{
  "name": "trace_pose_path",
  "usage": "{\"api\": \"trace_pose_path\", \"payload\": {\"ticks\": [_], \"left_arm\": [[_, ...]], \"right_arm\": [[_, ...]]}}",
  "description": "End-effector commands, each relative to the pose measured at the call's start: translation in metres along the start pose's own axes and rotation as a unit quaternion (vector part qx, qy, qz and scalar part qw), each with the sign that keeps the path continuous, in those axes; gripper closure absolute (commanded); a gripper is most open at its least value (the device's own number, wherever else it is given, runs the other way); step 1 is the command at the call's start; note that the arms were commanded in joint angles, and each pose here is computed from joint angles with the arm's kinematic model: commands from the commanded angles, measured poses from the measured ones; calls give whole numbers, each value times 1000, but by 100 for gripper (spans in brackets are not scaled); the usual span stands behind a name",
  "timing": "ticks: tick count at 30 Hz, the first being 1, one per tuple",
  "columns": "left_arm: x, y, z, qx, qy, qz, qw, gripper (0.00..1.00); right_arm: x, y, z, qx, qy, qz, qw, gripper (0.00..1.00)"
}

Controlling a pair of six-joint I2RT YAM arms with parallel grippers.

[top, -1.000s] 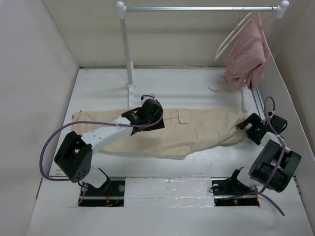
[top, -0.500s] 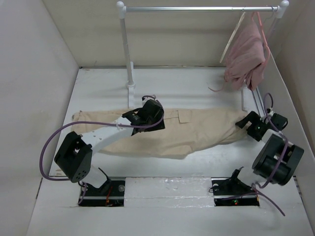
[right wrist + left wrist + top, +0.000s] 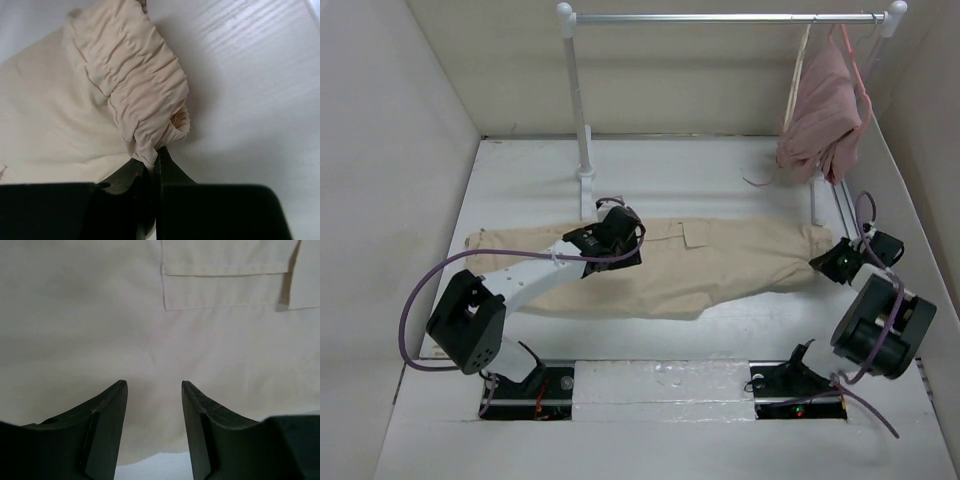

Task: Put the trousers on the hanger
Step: Fold the trousers at the center of the board.

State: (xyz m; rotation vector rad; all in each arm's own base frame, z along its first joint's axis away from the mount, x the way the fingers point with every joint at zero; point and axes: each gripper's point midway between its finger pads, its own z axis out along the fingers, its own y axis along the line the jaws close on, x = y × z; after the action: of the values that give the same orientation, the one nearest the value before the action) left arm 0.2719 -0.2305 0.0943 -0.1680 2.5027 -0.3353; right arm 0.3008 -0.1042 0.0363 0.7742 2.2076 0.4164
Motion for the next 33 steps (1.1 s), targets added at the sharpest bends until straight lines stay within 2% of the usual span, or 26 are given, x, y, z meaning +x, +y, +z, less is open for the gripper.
{"api": "trace_pose_path", "payload": {"ticks": [1,3,8,9,10,12,13,17,18,22,23,24,25,26,27,28,29,30,33], "left_arm": [[-2,11,-6,-9,-11,8,1000,57],[13,10,-1,-8,9,18,1000,58],[49,-12,6,14,51,55,997,60],[53,-20,7,26,54,58,997,60],[65,-30,7,38,65,72,995,60],[80,-52,11,61,88,89,990,60],[93,-67,7,75,96,109,987,60],[110,-124,9,83,100,167,977,61],[110,-125,8,72,100,172,977,61],[66,-133,-8,72,59,132,987,61],[41,-134,-30,92,30,113,989,61],[-10,-112,-46,82,-19,74,994,61],[-10,-112,-46,82,-19,74,994,61],[-41,-103,-75,97,-55,50,992,60],[-73,-75,-81,73,-81,19,994,60],[-94,-57,-93,64,-106,7,992,60],[-116,-41,-118,71,-138,-15,988,60],[-144,-5,-127,45,-166,-51,984,59],[-177,43,-169,30,-221,-77,972,59]], "right_arm": [[-37,7,-47,50,-57,-46,996,100],[-64,20,-83,79,-94,-74,990,100],[-90,67,-121,40,-126,-131,982,100],[-91,75,-127,38,-119,-144,982,100],[-114,94,-145,34,-142,-168,975,100],[-122,114,-161,29,-144,-211,966,100],[-136,132,-178,20,-165,-232,958,100],[-125,176,-195,-26,-166,-292,942,100],[-112,192,-193,-56,-153,-308,937,100],[-73,246,-206,-161,-145,-335,917,100],[-68,256,-210,-169,-147,-323,920,100],[-44,298,-222,-229,-141,-339,902,100],[-44,299,-222,-230,-141,-339,901,100],[-43,313,-227,-238,-151,-324,903,100],[-36,330,-226,-255,-144,-324,899,100],[-9,357,-234,-297,-124,-338,884,100],[-7,373,-235,-303,-133,-327,885,100],[3,393,-228,-310,-121,-331,883,100],[39,448,-237,-358,-109,-340,863,100]]}}
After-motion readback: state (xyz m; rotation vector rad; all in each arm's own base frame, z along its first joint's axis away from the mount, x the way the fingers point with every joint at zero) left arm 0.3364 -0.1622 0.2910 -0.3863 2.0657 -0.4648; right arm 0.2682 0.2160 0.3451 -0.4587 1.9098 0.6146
